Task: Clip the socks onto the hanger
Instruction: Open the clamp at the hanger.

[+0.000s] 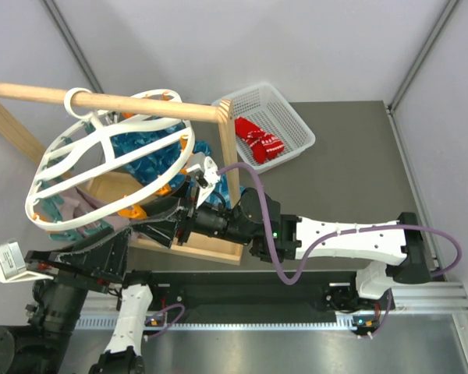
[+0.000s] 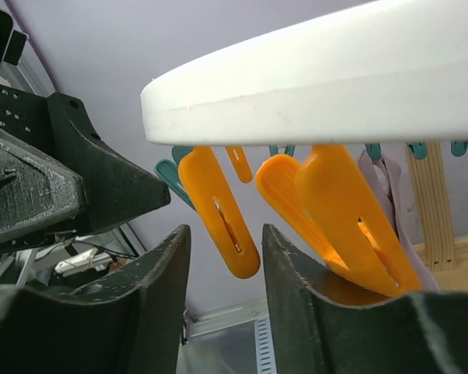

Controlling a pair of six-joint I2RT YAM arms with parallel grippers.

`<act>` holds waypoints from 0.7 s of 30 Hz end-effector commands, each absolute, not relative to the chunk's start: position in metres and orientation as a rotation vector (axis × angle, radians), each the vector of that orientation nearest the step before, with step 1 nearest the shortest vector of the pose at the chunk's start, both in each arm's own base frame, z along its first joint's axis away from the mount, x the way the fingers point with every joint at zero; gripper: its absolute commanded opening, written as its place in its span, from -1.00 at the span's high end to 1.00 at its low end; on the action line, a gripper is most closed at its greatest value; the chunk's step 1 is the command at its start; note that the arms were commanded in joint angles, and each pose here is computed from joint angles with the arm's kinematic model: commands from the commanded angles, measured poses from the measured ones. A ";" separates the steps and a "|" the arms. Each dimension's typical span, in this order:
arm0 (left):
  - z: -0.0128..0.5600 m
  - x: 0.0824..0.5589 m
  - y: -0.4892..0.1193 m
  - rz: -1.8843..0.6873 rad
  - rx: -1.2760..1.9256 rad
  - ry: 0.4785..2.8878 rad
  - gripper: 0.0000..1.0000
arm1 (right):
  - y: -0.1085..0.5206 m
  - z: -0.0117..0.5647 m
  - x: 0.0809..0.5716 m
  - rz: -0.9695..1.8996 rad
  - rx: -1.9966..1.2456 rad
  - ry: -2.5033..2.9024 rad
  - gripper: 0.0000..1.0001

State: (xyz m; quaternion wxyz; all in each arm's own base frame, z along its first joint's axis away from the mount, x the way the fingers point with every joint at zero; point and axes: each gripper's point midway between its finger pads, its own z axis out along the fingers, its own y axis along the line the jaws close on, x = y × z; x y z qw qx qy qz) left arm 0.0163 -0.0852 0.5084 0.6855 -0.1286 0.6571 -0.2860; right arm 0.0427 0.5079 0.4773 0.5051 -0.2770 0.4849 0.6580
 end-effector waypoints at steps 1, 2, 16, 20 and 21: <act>0.509 0.020 -0.086 -0.655 -0.290 1.482 -0.19 | 0.501 0.522 0.045 1.635 -0.611 1.034 0.20; 0.510 0.020 -0.085 -0.655 -0.291 1.478 -0.19 | 0.501 0.523 0.041 1.648 -0.631 1.021 0.24; 0.497 0.035 -0.091 -0.763 -0.386 1.580 -0.20 | 0.500 0.519 0.042 1.597 -0.663 1.055 1.00; 0.500 0.039 -0.092 -0.780 -0.397 1.584 -0.17 | 0.499 0.518 0.050 1.515 -0.642 1.088 1.00; 0.500 0.040 -0.090 -0.771 -0.409 1.584 -0.17 | 0.500 0.516 0.050 1.498 -0.647 1.099 1.00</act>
